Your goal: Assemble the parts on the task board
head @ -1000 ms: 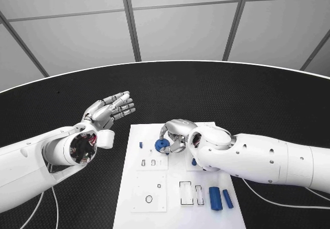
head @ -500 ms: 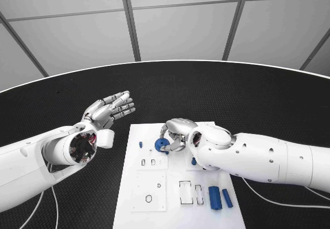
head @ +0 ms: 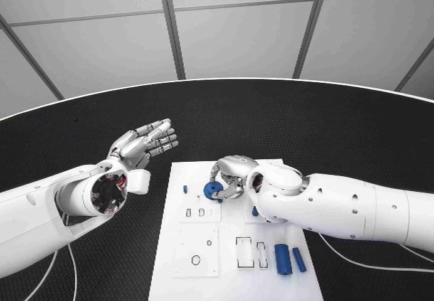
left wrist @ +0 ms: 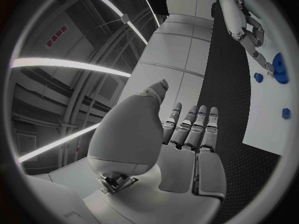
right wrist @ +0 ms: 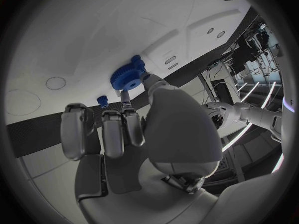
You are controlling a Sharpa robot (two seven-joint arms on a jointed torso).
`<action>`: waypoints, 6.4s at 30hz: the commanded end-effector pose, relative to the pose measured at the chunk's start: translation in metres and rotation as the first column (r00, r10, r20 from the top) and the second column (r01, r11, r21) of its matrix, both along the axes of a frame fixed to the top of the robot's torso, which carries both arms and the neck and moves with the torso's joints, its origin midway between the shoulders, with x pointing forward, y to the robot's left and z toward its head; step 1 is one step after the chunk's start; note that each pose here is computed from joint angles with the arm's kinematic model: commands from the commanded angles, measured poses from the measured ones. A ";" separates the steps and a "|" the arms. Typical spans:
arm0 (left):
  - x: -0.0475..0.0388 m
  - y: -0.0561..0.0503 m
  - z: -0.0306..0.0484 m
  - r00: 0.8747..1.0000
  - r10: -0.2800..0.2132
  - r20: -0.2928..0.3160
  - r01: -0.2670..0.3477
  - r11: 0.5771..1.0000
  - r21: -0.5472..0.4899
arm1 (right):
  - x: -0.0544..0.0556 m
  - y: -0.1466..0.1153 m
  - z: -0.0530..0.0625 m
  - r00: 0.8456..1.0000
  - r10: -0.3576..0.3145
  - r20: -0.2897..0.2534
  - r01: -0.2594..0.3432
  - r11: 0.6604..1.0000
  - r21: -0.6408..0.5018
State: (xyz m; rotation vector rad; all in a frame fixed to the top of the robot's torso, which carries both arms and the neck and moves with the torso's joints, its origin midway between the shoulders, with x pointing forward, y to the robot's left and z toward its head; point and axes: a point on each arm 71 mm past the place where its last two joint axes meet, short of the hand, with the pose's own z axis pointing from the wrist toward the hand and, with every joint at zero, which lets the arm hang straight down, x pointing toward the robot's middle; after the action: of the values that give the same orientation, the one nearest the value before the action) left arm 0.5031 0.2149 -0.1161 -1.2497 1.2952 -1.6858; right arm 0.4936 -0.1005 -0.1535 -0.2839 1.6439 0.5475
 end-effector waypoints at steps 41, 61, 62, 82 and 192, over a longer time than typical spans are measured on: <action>0.0000 0.001 -0.0003 1.000 -0.001 -0.004 0.001 1.000 0.001 | -0.005 0.003 0.007 0.997 0.034 0.065 -0.039 0.997 0.071; 0.0008 0.001 -0.0005 1.000 -0.001 -0.004 0.001 1.000 0.001 | -0.006 -0.003 0.013 0.990 0.030 0.140 -0.041 0.996 0.079; 0.0008 0.001 -0.0006 1.000 -0.001 -0.005 0.001 1.000 0.001 | -0.005 -0.003 0.013 0.989 0.027 0.142 -0.038 0.996 0.076; 0.0005 0.002 -0.0007 1.000 -0.003 -0.007 0.003 1.000 0.002 | 0.009 0.001 0.008 0.990 0.001 0.141 -0.008 0.999 0.050; 0.0139 -0.001 -0.0081 1.000 -0.011 -0.019 0.011 1.000 0.001 | -0.020 -0.161 0.030 0.988 -0.150 0.045 0.113 0.884 0.454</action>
State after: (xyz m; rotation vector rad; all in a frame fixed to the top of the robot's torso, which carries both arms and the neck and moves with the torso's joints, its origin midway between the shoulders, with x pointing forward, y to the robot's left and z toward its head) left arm 0.5168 0.2144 -0.1239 -1.2626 1.3145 -1.6842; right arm 0.4740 -0.2487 -0.1235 0.1381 1.4011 0.8074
